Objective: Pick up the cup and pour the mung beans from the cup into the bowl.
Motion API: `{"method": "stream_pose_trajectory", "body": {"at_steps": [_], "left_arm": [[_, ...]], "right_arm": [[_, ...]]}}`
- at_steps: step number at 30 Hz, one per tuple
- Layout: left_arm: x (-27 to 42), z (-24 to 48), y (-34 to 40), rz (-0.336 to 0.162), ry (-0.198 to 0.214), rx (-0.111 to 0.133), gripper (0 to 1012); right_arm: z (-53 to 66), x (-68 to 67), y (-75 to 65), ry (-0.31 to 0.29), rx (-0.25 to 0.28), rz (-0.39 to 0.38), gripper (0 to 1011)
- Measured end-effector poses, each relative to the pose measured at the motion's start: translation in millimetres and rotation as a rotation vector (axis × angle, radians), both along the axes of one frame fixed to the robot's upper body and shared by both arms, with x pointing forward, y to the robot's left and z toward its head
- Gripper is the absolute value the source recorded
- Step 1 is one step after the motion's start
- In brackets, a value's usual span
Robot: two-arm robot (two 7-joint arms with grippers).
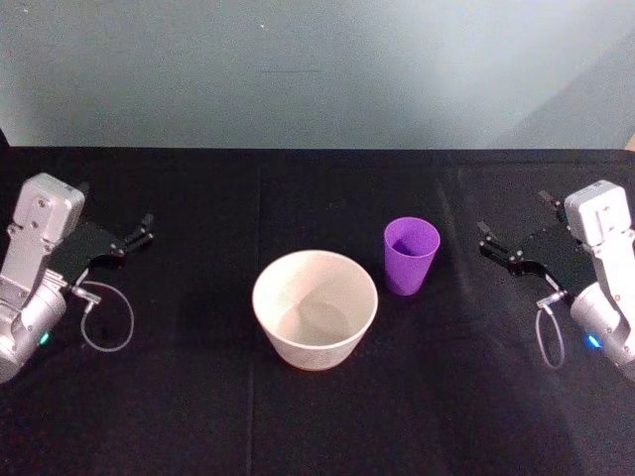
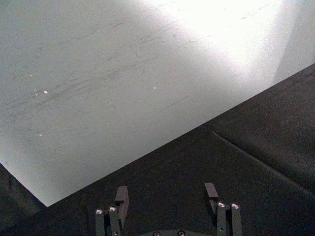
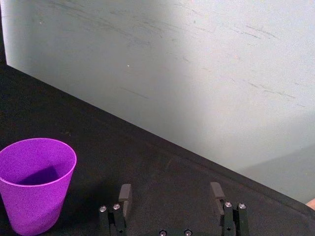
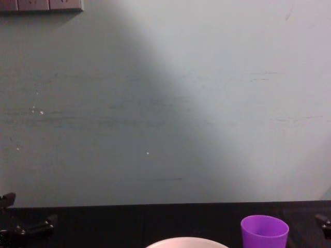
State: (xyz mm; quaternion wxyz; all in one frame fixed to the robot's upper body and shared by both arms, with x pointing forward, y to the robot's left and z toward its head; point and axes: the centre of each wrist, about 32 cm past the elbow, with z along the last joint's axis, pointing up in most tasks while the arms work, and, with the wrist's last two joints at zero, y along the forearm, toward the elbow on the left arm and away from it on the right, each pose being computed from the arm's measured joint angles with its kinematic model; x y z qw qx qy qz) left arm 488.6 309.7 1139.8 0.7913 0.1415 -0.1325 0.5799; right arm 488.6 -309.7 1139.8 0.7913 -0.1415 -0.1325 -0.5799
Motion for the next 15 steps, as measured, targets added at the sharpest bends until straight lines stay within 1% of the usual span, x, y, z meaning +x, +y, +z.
{"method": "stream_pose_trajectory", "body": {"at_steps": [15], "left_arm": [[0.0, 0.0, 0.0, 0.0, 0.0, 0.0, 1000]], "right_arm": [[0.0, 0.0, 0.0, 0.0, 0.0, 0.0, 1004]]}}
